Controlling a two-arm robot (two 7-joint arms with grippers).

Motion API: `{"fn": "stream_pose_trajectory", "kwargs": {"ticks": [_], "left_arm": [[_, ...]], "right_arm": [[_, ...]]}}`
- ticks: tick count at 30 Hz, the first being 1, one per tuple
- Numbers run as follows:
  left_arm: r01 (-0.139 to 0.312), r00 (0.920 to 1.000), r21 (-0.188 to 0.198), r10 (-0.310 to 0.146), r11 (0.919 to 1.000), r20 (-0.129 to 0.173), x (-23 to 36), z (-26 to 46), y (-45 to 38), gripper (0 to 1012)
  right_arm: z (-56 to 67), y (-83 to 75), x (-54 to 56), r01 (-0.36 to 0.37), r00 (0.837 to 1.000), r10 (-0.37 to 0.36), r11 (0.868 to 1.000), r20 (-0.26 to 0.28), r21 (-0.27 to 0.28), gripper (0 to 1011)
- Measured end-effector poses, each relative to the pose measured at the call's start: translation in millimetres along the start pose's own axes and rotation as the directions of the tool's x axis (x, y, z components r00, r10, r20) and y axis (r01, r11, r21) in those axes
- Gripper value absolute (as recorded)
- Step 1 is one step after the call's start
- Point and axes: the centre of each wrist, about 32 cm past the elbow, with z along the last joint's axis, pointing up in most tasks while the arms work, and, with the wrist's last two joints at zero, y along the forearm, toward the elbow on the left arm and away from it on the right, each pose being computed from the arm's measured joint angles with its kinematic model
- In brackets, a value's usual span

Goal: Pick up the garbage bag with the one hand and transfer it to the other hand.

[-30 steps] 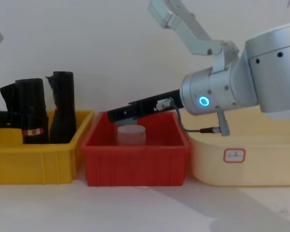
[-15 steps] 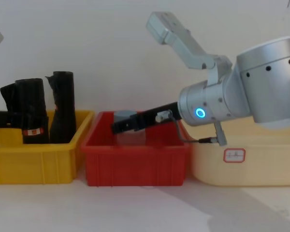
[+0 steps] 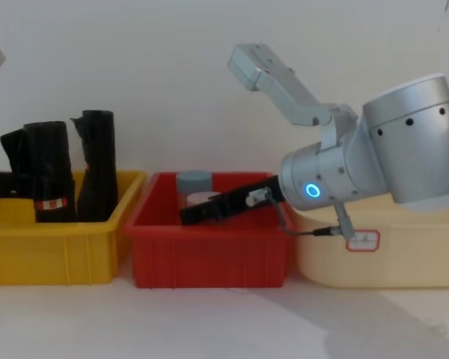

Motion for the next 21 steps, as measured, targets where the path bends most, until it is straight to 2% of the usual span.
{"fn": "stream_pose_trajectory", "kwargs": {"ticks": [7,12,19,21], "left_arm": [[0.0,1.0,0.0,0.0,1.0,0.0,0.0,0.0,0.0,402],[0.0,1.0,0.0,0.0,1.0,0.0,0.0,0.0,0.0,402],[0.0,1.0,0.0,0.0,1.0,0.0,0.0,0.0,0.0,402],[0.0,1.0,0.0,0.0,1.0,0.0,0.0,0.0,0.0,402]], "right_arm": [[-0.9,1.1,0.6,-0.013,1.0,0.013,1.0,-0.007,-0.008,981],[-1.3,1.5,0.9,-0.019,1.0,0.019,1.0,-0.011,-0.012,893],[-1.5,1.8,1.0,-0.024,1.0,0.024,1.0,-0.013,-0.014,687],[-1.5,1.9,1.1,-0.025,1.0,0.025,1.0,-0.013,-0.014,664]]}}
